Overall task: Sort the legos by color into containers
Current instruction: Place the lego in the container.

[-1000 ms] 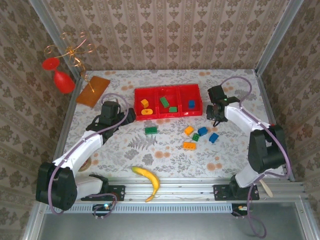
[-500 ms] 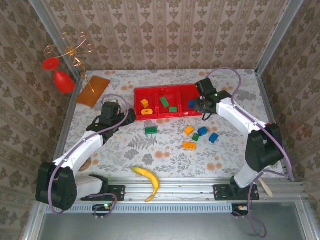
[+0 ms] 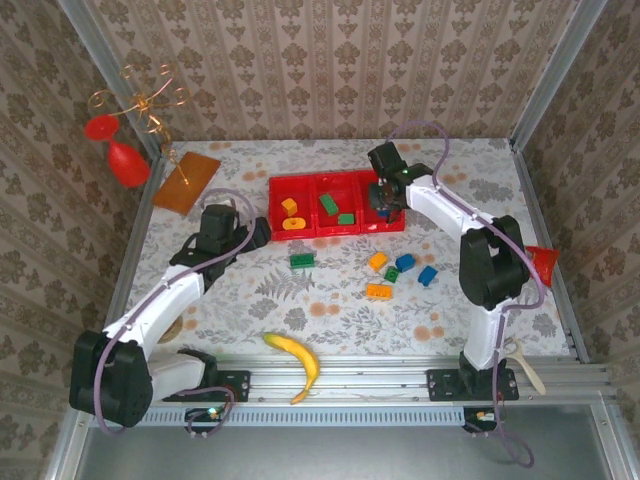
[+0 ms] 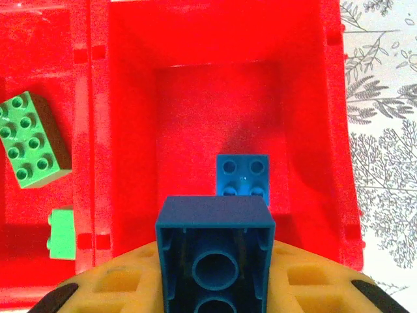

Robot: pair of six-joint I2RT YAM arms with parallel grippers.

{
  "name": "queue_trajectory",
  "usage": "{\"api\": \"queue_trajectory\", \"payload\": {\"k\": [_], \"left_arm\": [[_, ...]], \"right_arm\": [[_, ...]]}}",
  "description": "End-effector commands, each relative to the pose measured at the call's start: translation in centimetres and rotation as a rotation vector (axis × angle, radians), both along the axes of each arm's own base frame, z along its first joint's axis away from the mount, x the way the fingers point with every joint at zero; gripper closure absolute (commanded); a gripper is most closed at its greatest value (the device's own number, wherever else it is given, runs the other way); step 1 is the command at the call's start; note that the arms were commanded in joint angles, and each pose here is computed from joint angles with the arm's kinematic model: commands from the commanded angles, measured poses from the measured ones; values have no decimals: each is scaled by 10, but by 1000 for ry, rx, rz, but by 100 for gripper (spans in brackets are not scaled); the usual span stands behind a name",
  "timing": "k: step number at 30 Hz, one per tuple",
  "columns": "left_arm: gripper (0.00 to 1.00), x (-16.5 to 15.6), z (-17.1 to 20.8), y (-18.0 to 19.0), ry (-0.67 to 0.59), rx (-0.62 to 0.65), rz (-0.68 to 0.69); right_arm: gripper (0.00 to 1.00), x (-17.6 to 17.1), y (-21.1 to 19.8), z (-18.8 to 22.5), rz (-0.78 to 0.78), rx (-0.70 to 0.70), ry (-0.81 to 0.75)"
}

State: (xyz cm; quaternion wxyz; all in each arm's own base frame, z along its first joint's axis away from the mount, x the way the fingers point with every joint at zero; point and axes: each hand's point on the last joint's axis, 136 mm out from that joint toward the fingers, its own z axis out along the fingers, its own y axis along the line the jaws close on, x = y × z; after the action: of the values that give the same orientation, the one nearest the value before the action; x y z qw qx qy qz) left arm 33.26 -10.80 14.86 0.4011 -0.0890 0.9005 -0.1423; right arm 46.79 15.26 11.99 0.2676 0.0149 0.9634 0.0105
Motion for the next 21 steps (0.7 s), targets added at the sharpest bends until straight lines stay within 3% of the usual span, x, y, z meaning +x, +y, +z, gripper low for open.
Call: {"api": "queue_trajectory", "payload": {"k": [1, 21], "left_arm": [[0, -3, 1, 4, 1, -20, 19], [0, -3, -2, 4, 5, -22, 21]], "right_arm": [[73, 9, -3, -1, 6, -37, -6], [65, 22, -1, -17, 9, -45, 17]]}}
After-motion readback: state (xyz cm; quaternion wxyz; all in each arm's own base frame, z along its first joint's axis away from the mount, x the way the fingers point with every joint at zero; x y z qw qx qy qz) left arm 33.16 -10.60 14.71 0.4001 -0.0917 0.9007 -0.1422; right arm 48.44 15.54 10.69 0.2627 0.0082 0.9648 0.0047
